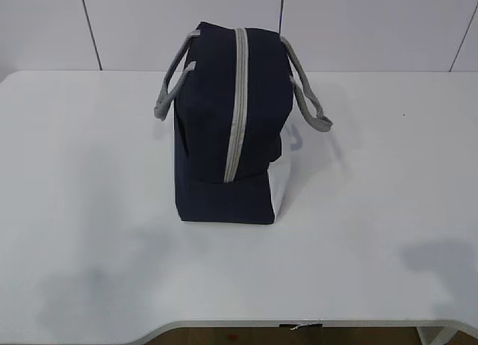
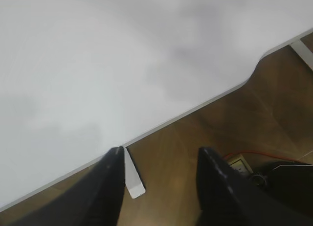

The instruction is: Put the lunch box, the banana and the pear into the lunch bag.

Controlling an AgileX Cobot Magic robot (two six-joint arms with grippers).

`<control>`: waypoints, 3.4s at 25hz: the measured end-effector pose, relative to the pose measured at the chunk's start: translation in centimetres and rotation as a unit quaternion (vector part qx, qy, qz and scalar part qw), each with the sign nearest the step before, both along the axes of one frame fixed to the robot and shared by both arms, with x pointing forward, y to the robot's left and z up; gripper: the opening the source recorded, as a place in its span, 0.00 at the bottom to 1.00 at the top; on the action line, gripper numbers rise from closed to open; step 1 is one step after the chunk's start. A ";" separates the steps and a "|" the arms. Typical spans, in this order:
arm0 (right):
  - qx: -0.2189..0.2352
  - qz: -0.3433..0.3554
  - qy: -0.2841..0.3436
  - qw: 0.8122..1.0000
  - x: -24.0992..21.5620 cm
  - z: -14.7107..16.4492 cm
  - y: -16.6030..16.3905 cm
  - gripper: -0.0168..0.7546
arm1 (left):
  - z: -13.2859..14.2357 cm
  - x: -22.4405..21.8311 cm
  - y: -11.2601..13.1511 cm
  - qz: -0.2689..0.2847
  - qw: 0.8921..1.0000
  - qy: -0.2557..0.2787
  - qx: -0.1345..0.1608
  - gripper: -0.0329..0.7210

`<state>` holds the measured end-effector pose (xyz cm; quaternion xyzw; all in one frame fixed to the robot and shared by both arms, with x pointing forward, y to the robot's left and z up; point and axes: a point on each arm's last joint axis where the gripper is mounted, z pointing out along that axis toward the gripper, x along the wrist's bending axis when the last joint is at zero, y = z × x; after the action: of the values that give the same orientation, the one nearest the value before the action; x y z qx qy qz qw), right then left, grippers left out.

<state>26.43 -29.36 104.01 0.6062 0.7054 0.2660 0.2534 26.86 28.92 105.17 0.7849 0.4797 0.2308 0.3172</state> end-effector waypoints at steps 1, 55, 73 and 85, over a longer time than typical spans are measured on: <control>0.000 0.000 0.000 1.000 0.0 0.0 0.0 0.62 | 0.0 0.0 0.0 0.000 1.000 0.000 0.000 0.52; 0.002 -0.026 -0.133 0.991 -3.5 0.3 -0.1 0.62 | 0.3 -3.8 1.2 0.218 0.968 -0.124 -0.022 0.37; 0.002 -0.026 -0.133 0.991 -3.5 0.3 -0.1 0.62 | 0.3 -3.8 1.2 0.218 0.968 -0.124 -0.022 0.37; 0.002 -0.027 -0.133 0.991 -3.5 0.3 -0.1 0.62 | 0.3 -3.8 1.2 0.218 0.968 -0.124 -0.022 0.37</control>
<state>22.91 -29.44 104.27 0.5849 0.6484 0.3387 0.3503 23.10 30.10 105.47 0.6194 0.6011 0.3793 0.3335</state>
